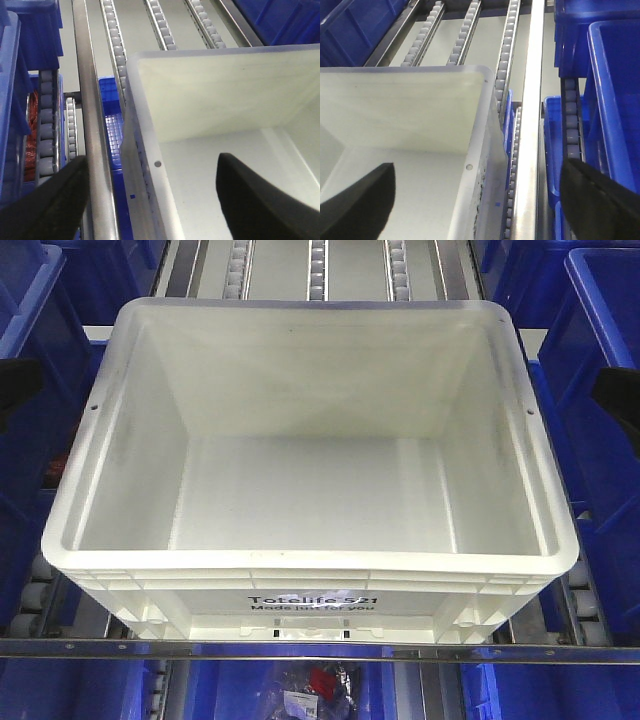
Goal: Move bin from left to right shelf
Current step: 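Lower both open grippers onto the opposite side rims of the tote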
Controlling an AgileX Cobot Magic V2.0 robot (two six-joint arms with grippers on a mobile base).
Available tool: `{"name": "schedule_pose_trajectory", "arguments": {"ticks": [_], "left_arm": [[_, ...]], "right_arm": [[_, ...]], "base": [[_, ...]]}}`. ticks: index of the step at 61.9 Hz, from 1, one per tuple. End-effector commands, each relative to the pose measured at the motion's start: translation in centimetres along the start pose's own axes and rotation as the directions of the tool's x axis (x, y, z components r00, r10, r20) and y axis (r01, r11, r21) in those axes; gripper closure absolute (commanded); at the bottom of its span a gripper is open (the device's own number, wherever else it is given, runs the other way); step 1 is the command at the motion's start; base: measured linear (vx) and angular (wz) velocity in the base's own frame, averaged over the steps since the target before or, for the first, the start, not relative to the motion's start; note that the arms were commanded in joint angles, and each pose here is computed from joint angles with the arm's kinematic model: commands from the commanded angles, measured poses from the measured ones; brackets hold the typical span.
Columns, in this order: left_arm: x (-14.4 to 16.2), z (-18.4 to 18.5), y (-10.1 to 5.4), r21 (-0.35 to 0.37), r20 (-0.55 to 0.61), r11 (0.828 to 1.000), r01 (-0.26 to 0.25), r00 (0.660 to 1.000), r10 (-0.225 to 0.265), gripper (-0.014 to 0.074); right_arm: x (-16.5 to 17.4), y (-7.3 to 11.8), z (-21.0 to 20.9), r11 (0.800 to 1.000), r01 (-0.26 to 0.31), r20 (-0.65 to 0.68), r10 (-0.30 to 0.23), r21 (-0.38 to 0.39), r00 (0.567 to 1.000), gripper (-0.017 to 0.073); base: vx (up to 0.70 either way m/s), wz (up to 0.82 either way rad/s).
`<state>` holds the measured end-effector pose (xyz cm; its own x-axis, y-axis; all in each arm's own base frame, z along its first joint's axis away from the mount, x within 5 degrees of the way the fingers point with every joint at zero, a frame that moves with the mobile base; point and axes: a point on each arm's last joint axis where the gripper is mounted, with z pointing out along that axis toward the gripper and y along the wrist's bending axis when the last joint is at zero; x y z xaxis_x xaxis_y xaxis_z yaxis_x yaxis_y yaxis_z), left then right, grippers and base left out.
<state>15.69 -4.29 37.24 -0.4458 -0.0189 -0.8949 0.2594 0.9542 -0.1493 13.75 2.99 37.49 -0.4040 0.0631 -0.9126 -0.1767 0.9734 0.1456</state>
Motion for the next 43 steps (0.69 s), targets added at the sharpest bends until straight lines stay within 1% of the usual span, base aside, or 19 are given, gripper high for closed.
{"name": "schedule_pose_trajectory", "arguments": {"ticks": [1,11,14,17,20,23,27,33,40,43], "left_arm": [[-1.7,-0.6,-0.3,0.010,0.111,1.000,0.008,0.994,-0.009,0.0069],[-2.1,-0.6,-0.2,0.007,0.154,1.000,0.011,0.988,-0.012,0.0072],[-2.0,-0.6,-0.3,0.014,0.151,1.000,0.020,0.988,-0.022,0.0072],[-1.9,-0.6,-0.4,0.028,0.141,0.999,0.039,0.989,-0.043,0.0072],[-1.9,-0.5,-0.4,0.035,0.131,0.998,0.051,0.990,-0.056,0.0072],[-1.8,-0.3,-0.4,0.040,0.122,0.997,0.059,0.991,-0.063,0.0072],[-1.6,0.2,-0.4,0.043,0.088,0.997,0.067,0.994,-0.070,0.0072],[-1.7,1.2,-0.5,0.049,-0.001,0.996,0.074,0.997,-0.074,0.0072],[-3.2,2.6,-0.6,0.053,-0.056,0.996,0.072,0.996,-0.069,0.0072],[-3.8,3.3,-0.7,0.055,-0.085,0.996,0.072,0.994,-0.067,0.0072]], "right_arm": [[-1.6,0.1,-0.1,1.000,-0.004,0.097,0.004,-0.004,0.995,-0.0118],[-1.5,0.2,0.3,1.000,-0.022,0.079,0.023,-0.010,0.997,-0.0078],[-1.4,0.1,0.5,1.000,-0.004,0.057,0.005,-0.007,0.998,-0.0061],[-1.2,0.1,0.7,1.000,0.030,0.031,-0.030,-0.005,0.999,-0.0048],[-0.9,0.1,1.0,0.999,0.037,-0.005,-0.037,-0.004,0.999,-0.0040],[-0.7,0.1,1.4,0.999,0.031,-0.039,-0.031,-0.008,0.999,-0.0038],[-0.6,0.1,1.9,0.999,0.030,-0.079,-0.031,-0.011,0.996,-0.0036],[-1.4,0.3,2.4,0.999,0.052,-0.123,-0.054,-0.016,0.991,-0.0036],[-3.0,0.5,3.2,0.998,0.057,-0.163,-0.060,-0.022,0.985,-0.0035],[-3.6,0.6,3.7,0.998,0.047,-0.190,-0.052,-0.030,0.980,-0.0035]], "base": [[0.00,0.00],[0.00,0.00],[0.00,0.00],[0.00,0.00],[0.00,0.00],[0.00,0.00],[0.00,0.00],[0.00,0.00],[0.00,0.00],[0.00,0.00]]}}
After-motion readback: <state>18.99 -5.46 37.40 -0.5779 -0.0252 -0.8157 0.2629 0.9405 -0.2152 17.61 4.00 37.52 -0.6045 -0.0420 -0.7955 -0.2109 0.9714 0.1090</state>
